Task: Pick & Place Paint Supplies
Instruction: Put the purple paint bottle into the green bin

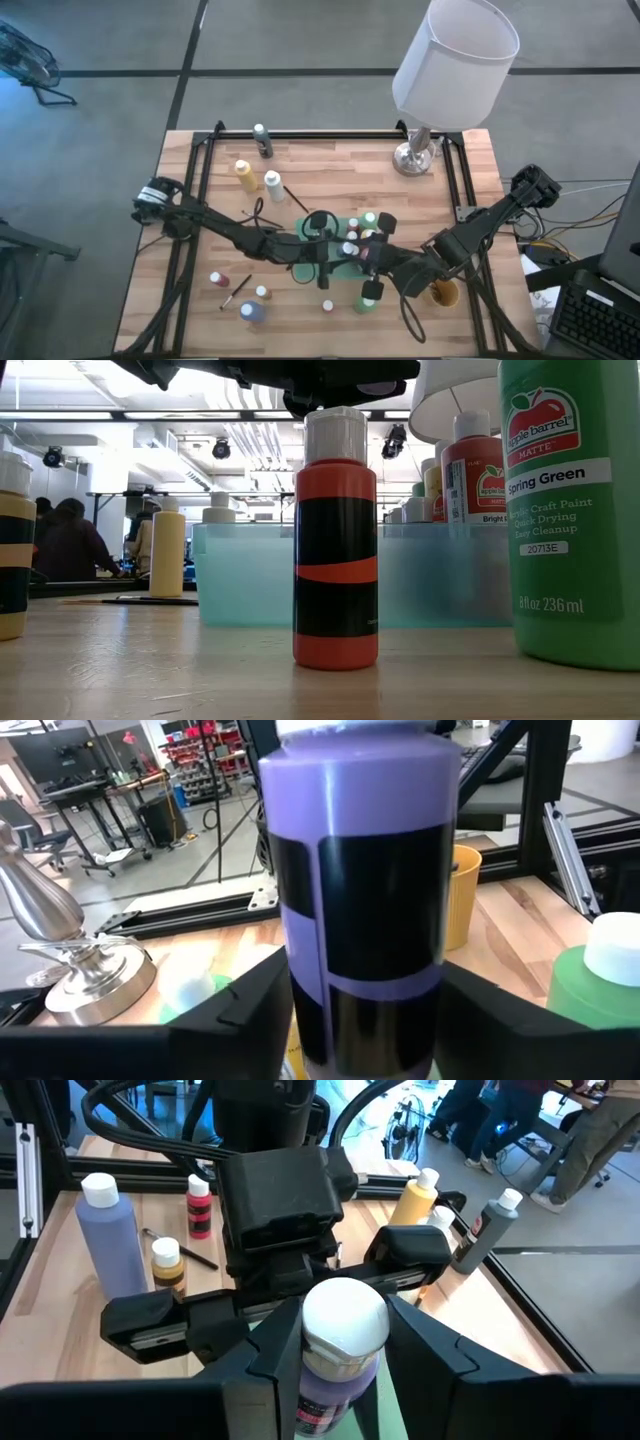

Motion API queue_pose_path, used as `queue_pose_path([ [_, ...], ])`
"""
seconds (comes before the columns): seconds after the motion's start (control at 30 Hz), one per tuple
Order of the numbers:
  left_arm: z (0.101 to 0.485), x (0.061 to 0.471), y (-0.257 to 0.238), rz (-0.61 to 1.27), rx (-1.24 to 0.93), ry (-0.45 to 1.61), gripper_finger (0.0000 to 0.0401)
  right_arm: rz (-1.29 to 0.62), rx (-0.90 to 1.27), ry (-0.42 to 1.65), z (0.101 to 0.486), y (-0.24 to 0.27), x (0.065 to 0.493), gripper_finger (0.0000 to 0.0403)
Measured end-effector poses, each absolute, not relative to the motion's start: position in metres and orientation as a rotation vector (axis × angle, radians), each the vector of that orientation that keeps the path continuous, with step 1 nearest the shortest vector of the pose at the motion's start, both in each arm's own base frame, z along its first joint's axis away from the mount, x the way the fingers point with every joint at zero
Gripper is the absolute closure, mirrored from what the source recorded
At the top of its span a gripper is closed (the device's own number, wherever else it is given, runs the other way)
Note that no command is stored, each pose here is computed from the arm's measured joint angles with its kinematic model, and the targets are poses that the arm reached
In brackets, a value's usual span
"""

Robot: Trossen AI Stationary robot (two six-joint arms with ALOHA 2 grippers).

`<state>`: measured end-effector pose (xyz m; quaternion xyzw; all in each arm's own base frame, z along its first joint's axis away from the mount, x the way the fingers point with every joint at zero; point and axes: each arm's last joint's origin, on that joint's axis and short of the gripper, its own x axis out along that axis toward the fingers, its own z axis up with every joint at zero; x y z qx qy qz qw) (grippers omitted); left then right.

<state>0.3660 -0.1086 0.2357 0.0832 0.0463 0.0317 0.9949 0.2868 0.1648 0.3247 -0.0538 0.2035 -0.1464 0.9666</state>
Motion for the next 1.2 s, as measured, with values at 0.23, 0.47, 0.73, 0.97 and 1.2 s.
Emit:
queue_pose_path([
  [0.23, 0.235, 0.366, -0.109, 0.061, 0.165, 0.097, 0.0259, -0.297, -0.111, 0.412, 0.325, 0.165, 0.287, 0.0293],
  [0.47, 0.235, 0.366, -0.109, 0.062, 0.166, 0.099, 0.0258, -0.297, -0.112, 0.413, 0.325, 0.165, 0.287, 0.0288],
  [0.73, 0.235, 0.363, -0.108, 0.058, 0.185, 0.137, 0.0258, -0.269, -0.109, 0.424, 0.328, 0.165, 0.286, 0.0252],
  [0.97, 0.24, 0.352, -0.104, 0.052, 0.221, 0.247, 0.0258, -0.207, -0.064, 0.539, 0.354, 0.162, 0.278, 0.0197],
  [1.2, 0.251, 0.33, -0.097, 0.048, 0.211, 0.417, 0.0258, -0.128, 0.056, 0.679, 0.375, 0.144, 0.276, 0.0154],
])
